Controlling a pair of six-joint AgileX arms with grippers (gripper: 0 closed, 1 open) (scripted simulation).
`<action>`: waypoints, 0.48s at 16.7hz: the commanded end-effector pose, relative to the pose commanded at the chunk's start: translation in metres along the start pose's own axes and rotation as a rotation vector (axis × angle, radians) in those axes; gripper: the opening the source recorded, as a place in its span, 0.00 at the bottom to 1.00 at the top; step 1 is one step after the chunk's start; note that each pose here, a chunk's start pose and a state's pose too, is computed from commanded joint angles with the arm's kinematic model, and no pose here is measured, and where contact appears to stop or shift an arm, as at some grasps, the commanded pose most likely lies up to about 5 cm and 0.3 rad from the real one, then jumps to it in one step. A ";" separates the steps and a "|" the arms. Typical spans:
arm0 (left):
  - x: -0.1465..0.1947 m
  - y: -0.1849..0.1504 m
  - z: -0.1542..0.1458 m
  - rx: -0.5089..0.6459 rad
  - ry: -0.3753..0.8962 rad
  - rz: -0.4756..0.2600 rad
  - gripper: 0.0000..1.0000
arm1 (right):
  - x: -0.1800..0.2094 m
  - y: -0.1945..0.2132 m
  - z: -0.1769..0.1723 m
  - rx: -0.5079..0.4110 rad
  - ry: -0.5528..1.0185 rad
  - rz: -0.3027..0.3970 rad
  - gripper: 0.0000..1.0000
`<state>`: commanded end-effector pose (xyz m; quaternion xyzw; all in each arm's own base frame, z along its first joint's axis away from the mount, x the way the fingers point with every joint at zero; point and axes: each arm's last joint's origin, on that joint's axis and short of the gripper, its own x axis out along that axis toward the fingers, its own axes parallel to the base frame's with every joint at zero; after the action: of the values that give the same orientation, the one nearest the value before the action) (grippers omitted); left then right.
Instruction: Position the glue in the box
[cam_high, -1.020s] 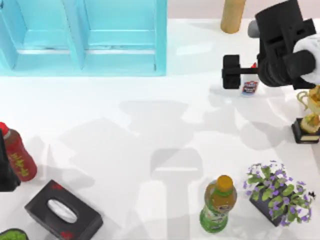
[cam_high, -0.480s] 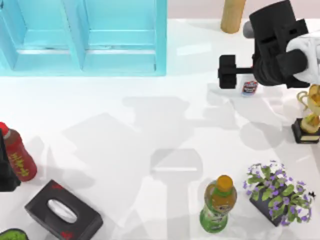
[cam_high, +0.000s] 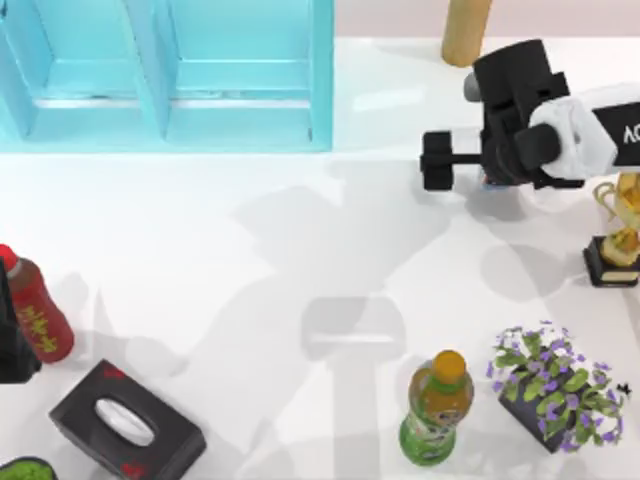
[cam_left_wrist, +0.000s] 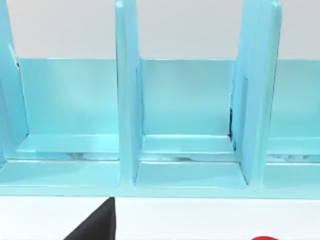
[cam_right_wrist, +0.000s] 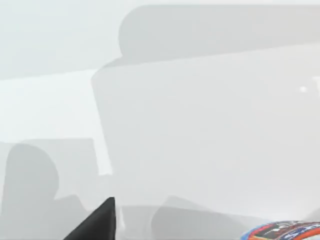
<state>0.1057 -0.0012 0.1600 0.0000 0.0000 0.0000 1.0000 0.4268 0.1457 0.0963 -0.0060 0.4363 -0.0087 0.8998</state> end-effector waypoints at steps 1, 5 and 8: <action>0.000 0.000 0.000 0.000 0.000 0.000 1.00 | 0.004 -0.001 -0.001 0.000 -0.002 0.001 1.00; 0.000 0.000 0.000 0.000 0.000 0.000 1.00 | 0.006 -0.004 -0.003 0.000 -0.001 0.000 1.00; 0.000 0.000 0.000 0.000 0.000 0.000 1.00 | 0.006 -0.004 -0.003 0.000 -0.001 0.000 1.00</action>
<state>0.1057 -0.0012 0.1600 0.0000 0.0000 0.0000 1.0000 0.4286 0.1413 0.0897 -0.0059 0.4360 -0.0086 0.8999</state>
